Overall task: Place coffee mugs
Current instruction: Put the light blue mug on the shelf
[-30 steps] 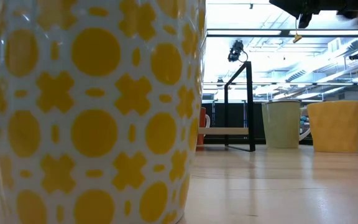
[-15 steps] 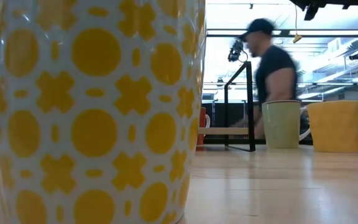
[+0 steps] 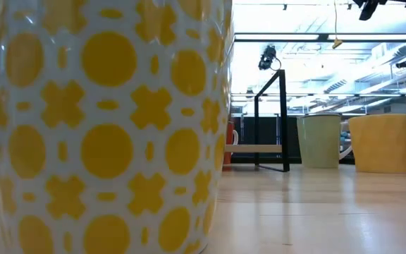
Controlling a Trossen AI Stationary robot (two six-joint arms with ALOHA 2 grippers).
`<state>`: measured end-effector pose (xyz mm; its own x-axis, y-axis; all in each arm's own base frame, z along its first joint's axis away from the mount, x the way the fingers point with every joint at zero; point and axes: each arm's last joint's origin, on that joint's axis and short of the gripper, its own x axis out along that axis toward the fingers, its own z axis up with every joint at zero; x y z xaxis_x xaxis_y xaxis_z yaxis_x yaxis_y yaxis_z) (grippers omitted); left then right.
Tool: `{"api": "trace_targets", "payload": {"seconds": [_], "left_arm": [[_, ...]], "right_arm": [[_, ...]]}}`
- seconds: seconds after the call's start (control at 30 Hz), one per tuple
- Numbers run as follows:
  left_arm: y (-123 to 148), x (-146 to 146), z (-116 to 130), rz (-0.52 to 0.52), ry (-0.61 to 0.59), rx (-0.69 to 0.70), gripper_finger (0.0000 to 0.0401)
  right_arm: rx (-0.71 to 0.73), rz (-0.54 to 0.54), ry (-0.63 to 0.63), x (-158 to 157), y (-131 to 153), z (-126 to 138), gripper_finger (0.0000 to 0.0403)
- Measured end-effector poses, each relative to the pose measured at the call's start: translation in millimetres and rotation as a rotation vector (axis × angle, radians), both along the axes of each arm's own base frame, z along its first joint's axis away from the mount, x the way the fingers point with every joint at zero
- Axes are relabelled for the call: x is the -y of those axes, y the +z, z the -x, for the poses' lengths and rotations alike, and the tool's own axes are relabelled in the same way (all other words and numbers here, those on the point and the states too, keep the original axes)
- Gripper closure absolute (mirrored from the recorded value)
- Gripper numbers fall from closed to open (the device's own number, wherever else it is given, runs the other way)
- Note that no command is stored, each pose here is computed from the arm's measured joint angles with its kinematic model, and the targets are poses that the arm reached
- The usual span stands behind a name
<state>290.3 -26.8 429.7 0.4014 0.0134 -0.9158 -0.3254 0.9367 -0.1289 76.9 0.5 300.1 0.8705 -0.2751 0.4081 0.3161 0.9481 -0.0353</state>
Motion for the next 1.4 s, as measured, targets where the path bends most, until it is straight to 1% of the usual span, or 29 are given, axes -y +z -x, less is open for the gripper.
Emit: {"api": "trace_targets", "payload": {"seconds": [0.07,0.17,0.3,0.4,0.53,0.67,0.8,1.03,1.2,1.4], "left_arm": [[0,7,1,0.023,0.033,0.001,0.0241],[0,24,3,0.055,0.06,0.001,0.0241],[-2,54,8,0.032,0.102,0.016,0.0241],[-3,78,14,0.053,0.139,0.024,0.0241],[-7,110,23,0.099,0.257,0.038,0.0241],[-14,140,31,0.142,0.337,0.031,0.0241],[-26,166,34,0.143,0.351,0.003,0.0241],[-51,199,31,0.106,0.296,-0.074,0.0241],[-68,216,29,0.105,0.304,-0.135,0.0241],[-86,229,23,0.064,0.298,-0.172,0.0241]], "right_arm": [[-0.005,0.0,0.001,0,-1,1,0.0278],[-0.007,-0.001,0.002,0,-1,1,0.0278],[-0.047,0.005,0.002,0,-4,-1,0.0278],[-0.086,0.001,0.011,-1,-8,-3,0.0278],[-0.115,-0.034,0.029,-1,-12,-4,0.0278],[-0.129,-0.032,0.032,-1,-13,-5,0.0278],[-0.132,-0.029,0.038,-1,-13,-5,0.0278],[-0.131,-0.026,0.049,-2,-13,-5,0.0278],[-0.131,-0.026,0.049,-2,-13,-5,0.0278],[-0.131,-0.026,0.049,-2,-13,-5,0.0278]]}}
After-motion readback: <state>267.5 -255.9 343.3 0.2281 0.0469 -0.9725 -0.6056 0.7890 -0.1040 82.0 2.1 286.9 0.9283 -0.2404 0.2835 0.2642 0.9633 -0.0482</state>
